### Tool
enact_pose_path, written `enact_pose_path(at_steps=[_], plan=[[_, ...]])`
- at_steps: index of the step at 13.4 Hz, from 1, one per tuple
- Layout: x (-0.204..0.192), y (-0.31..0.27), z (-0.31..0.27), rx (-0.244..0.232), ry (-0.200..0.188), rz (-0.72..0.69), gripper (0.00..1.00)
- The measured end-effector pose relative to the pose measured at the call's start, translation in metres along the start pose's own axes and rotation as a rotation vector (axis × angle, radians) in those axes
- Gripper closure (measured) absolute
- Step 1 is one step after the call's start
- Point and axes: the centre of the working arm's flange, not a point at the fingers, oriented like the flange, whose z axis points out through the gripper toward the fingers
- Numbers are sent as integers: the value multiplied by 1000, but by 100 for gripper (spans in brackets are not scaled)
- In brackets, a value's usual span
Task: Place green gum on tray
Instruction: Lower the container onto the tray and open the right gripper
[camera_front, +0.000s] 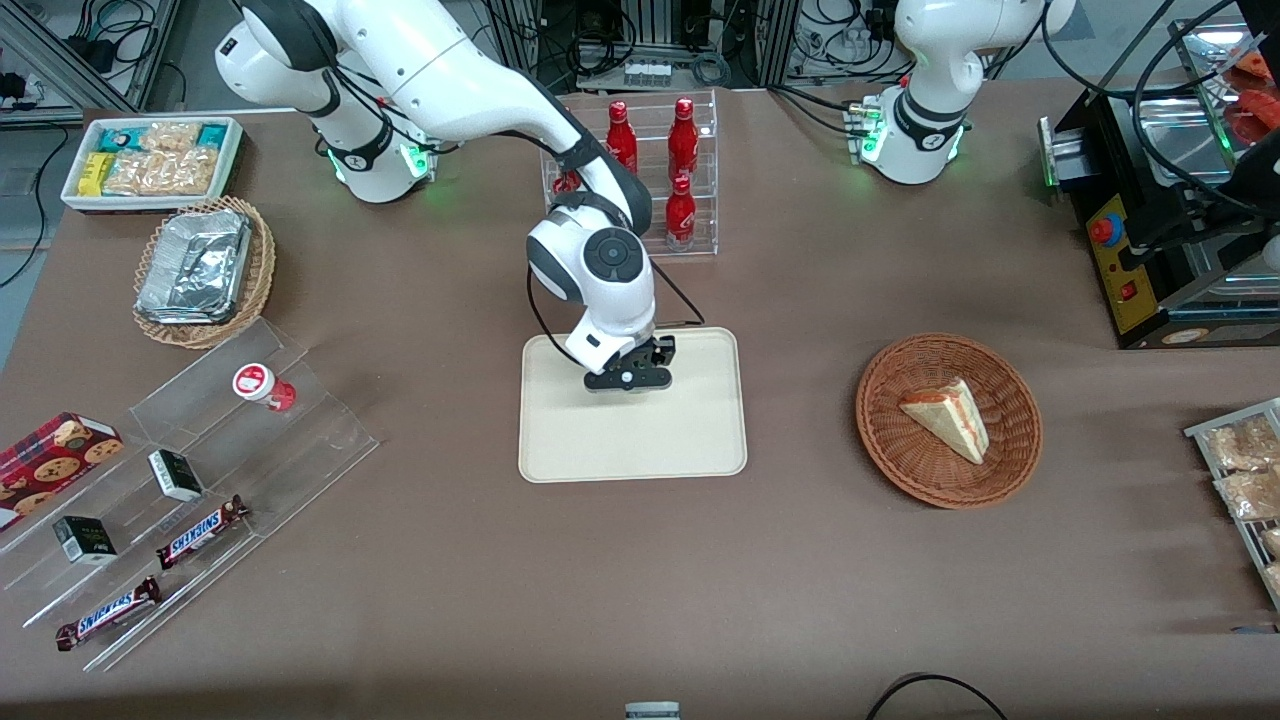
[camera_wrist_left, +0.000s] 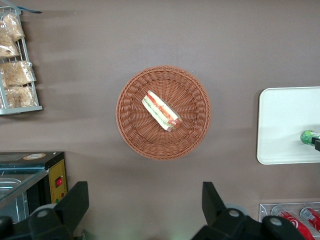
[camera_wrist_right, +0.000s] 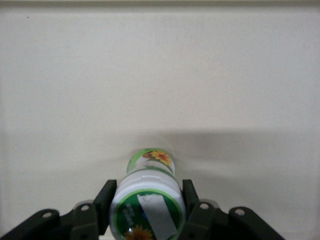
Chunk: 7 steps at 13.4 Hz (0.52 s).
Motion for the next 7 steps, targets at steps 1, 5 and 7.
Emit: enact_pose_path(at_steps=[1, 5, 7], plan=[[0, -1, 1, -3, 3, 0, 41], [6, 3, 0, -5, 9, 13, 19], [12, 6, -5, 1, 18, 21, 0]])
